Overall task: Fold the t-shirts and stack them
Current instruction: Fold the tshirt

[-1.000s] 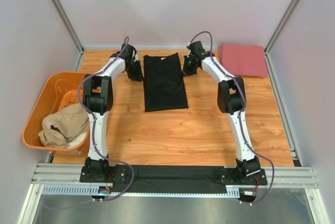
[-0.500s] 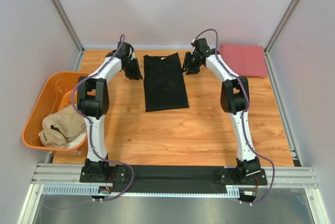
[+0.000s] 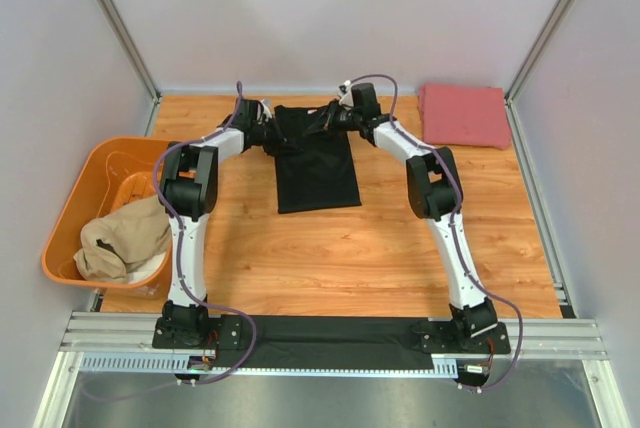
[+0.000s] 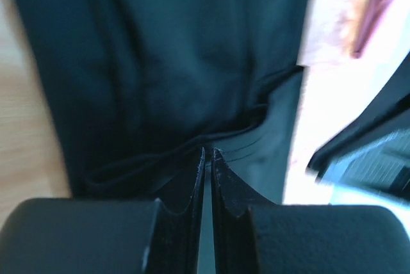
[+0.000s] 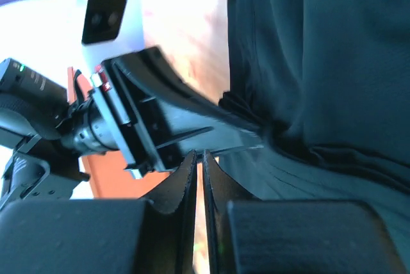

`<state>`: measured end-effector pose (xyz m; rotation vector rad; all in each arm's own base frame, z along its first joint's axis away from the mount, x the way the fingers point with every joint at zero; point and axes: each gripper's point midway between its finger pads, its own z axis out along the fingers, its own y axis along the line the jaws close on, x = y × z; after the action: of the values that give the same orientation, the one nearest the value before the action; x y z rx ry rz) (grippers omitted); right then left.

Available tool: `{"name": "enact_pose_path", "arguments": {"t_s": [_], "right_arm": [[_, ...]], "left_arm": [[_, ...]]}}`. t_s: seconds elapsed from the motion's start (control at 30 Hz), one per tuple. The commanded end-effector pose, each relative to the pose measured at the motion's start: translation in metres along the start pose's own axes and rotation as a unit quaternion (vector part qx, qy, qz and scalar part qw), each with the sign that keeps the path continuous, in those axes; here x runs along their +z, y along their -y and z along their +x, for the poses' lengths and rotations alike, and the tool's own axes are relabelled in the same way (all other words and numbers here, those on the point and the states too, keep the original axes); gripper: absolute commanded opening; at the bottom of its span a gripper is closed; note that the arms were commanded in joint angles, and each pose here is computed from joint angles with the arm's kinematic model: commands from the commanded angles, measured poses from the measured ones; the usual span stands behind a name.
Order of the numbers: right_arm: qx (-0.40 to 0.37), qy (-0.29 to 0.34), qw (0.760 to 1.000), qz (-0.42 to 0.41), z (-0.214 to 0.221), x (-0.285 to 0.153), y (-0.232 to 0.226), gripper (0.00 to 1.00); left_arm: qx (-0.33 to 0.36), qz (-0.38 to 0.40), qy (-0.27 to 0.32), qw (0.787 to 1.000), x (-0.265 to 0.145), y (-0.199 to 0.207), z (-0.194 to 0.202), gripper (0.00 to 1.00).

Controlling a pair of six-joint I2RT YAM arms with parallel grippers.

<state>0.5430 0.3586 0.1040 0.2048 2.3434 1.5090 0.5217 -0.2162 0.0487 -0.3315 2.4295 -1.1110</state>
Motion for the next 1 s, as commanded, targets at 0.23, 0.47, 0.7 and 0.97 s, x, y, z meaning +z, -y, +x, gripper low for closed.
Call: {"name": "enact_pose_path", "arguments": {"t_s": [0.23,0.47,0.7,0.97], "right_arm": [[0.082,0.001,0.997,-0.005,-0.001,-0.002,0.079,0.05],[0.052,0.021,0.997,0.049,-0.031,-0.041,0.102,0.09],[-0.003,0.010,0.998,0.068,-0.040,-0.084,0.054,0.20],[-0.025,-0.041,0.997,0.053,0.023,-0.110,0.013,0.28]], "left_arm": [[0.008,-0.053,-0.014,0.998,0.003,-0.044,-0.002,0.13],[0.052,-0.055,-0.019,0.997,-0.008,-0.033,-0.011,0.18],[0.103,-0.075,0.005,0.992,-0.046,0.004,-0.037,0.26],[0.091,-0.032,-0.016,0.995,-0.080,0.046,0.018,0.27]]}}
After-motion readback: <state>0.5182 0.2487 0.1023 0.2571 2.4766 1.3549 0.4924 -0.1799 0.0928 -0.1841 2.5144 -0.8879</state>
